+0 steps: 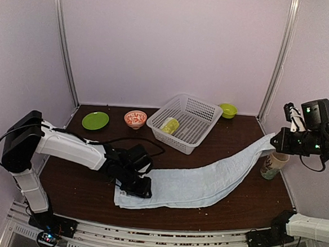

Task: Roll the towels
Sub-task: Fold the towel at the center of the board.

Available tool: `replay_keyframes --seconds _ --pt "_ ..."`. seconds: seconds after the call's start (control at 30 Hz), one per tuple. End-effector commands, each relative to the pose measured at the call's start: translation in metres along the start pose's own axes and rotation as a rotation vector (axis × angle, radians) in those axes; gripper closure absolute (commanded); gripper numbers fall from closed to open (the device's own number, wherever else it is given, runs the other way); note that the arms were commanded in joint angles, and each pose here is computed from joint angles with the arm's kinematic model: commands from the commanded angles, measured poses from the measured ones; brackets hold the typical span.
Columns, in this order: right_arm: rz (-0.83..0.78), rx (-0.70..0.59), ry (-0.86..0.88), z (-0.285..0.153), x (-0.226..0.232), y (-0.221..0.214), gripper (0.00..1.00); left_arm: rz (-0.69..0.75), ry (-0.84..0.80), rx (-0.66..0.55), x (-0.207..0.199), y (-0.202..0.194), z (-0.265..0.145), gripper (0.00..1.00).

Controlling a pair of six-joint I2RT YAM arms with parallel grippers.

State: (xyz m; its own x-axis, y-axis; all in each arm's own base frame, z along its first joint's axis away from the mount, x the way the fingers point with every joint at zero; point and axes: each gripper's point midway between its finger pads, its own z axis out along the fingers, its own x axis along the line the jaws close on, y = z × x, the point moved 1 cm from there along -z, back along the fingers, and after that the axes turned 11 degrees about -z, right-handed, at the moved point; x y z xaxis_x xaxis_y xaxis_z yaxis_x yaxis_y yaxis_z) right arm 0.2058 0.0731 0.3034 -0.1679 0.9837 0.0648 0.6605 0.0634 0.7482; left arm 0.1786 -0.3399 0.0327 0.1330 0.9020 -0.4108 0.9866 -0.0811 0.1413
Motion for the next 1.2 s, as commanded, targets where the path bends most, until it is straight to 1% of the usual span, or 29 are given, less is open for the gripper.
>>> replay_keyframes --seconds 0.0,0.03,0.13,0.27,0.43,0.7,0.8,1.17 --pt "-0.007 0.005 0.115 0.007 0.028 0.008 1.0 0.0 -0.031 -0.044 -0.011 0.008 -0.032 0.59" --pt "-0.013 0.001 0.144 0.01 0.038 0.01 1.0 0.008 -0.031 -0.051 -0.011 0.008 -0.039 0.55" --pt "-0.058 0.006 0.227 0.02 0.073 0.011 1.0 0.017 -0.035 -0.077 -0.01 0.008 -0.058 0.48" --pt "-0.11 0.01 0.312 0.029 0.114 0.013 1.0 0.018 -0.043 -0.116 -0.006 0.006 -0.08 0.43" --pt "-0.169 0.016 0.404 0.036 0.164 0.01 1.0 -0.003 -0.022 -0.171 0.009 0.006 -0.098 0.43" --pt "-0.241 0.059 0.519 0.055 0.24 -0.001 1.0 -0.109 0.021 -0.254 0.047 0.007 -0.107 0.43" --pt "-0.284 0.097 0.533 0.069 0.268 -0.008 1.0 -0.138 0.04 -0.296 0.059 0.007 -0.114 0.43" --pt "-0.353 0.172 0.599 0.097 0.335 -0.024 1.0 -0.195 0.071 -0.392 0.095 -0.004 -0.127 0.43"
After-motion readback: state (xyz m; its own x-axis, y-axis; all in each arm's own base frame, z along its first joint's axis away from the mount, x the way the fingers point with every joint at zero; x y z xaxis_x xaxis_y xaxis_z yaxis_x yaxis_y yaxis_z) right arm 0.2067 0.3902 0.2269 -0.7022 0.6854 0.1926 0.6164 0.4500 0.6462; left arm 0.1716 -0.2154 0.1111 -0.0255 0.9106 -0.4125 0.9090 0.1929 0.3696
